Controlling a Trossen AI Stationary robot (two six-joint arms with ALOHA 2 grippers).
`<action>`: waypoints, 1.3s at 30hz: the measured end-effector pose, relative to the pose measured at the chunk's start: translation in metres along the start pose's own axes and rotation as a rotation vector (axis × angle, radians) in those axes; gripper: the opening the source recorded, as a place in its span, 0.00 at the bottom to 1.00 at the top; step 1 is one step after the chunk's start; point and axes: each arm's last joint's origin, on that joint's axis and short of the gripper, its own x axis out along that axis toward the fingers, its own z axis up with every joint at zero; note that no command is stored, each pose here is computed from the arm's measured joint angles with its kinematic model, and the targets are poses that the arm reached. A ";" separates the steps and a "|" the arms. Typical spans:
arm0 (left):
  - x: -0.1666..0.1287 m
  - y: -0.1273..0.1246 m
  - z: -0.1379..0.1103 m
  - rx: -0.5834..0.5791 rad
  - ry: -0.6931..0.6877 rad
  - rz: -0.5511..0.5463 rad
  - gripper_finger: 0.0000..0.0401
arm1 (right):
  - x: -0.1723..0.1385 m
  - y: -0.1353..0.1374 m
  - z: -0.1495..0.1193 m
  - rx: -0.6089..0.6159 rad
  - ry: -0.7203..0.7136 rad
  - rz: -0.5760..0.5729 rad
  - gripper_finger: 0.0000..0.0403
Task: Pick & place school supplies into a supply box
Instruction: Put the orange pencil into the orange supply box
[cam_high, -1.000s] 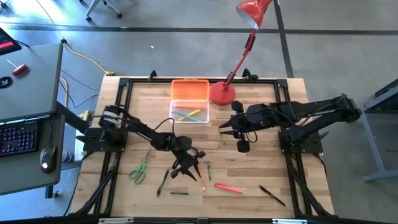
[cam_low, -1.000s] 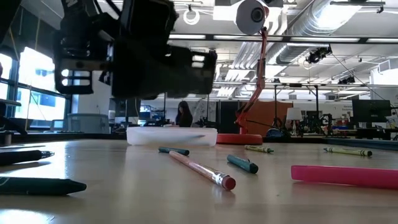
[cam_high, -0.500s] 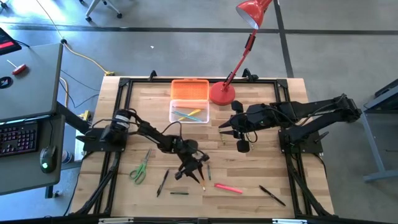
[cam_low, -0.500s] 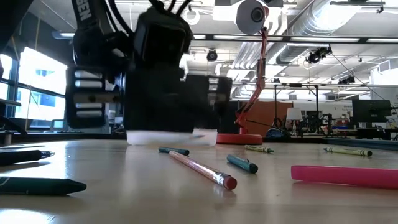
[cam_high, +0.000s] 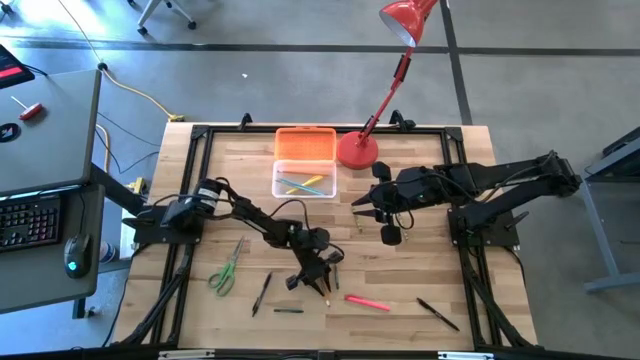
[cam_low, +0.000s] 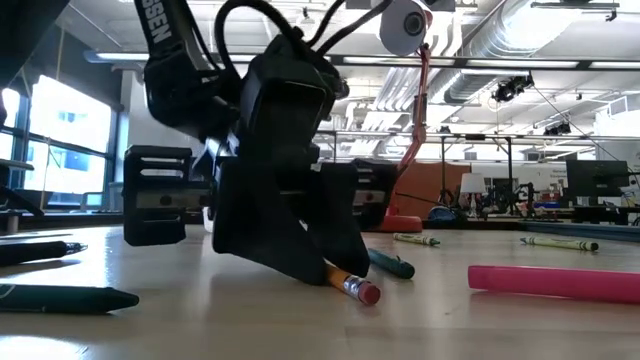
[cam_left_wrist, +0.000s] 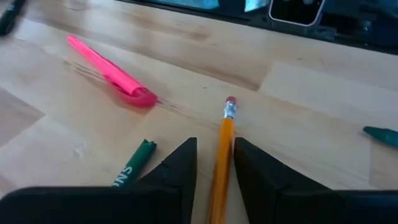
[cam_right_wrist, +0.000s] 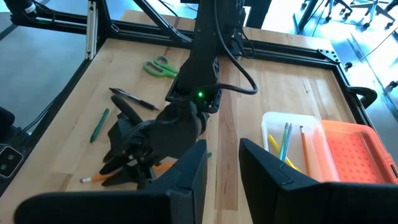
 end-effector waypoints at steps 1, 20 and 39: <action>0.000 0.000 0.000 0.009 0.006 -0.004 0.34 | 0.000 0.000 0.000 0.000 0.000 0.000 0.18; 0.008 -0.001 -0.008 -0.014 -0.069 -0.053 0.07 | 0.000 0.000 0.000 0.000 0.000 0.000 0.18; -0.091 -0.007 0.095 0.041 0.279 0.280 0.10 | 0.000 0.000 0.000 0.000 0.000 0.000 0.18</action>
